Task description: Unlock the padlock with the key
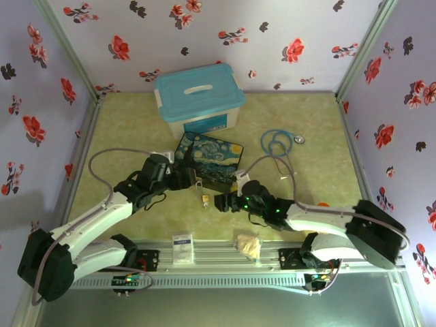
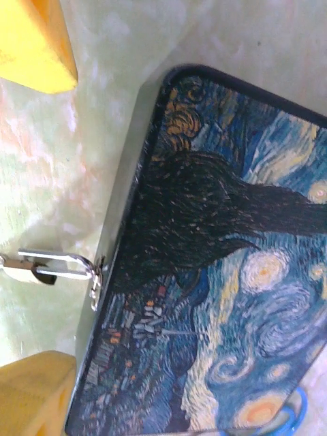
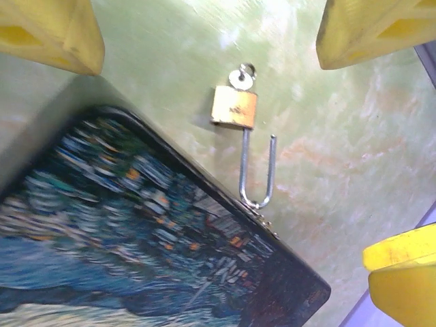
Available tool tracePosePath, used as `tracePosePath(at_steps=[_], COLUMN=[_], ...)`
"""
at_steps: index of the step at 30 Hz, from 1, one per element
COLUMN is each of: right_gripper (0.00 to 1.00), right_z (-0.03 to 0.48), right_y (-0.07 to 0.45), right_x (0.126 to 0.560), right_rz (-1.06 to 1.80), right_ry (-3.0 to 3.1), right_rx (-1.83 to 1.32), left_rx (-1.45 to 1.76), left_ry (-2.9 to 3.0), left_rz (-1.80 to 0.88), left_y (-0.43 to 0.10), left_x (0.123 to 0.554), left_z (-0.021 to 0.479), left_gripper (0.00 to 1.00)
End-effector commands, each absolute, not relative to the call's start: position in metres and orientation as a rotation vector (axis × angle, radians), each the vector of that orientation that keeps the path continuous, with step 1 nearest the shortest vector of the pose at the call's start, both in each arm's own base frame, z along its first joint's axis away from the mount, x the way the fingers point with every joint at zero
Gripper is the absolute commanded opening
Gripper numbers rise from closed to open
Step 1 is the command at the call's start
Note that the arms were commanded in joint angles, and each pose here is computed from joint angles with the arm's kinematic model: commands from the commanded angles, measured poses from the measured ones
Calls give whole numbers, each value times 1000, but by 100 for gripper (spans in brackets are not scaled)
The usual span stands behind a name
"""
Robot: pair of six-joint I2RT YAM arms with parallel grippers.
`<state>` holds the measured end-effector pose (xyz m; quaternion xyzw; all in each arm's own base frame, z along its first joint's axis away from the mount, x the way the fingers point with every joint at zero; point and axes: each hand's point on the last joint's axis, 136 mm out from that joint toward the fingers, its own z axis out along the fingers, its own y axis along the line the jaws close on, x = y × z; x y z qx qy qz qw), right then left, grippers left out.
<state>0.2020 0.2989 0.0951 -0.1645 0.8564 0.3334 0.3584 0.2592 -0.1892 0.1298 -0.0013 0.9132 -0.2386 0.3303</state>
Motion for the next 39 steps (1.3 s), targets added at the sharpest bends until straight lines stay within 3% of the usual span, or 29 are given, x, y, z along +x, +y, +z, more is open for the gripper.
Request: tracePosePath(at_steps=[1, 9, 30, 39], right_gripper=[79, 73, 35, 36], right_z=[90, 59, 13, 17], right_y=[314, 351, 362, 368], right_x=[215, 229, 222, 203], right_rz=[875, 855, 908, 906], right_ry=[2224, 2328, 2447, 2502], right_rx=[-322, -309, -176, -262], left_rx=[60, 9, -15, -28], left_ry=[2362, 2350, 2329, 2326], left_rz=[-744, -713, -743, -751], left_y=[-204, -182, -178, -174], left_x=[257, 259, 254, 248], left_z=[128, 126, 127, 123], left_gripper=[95, 95, 95, 95])
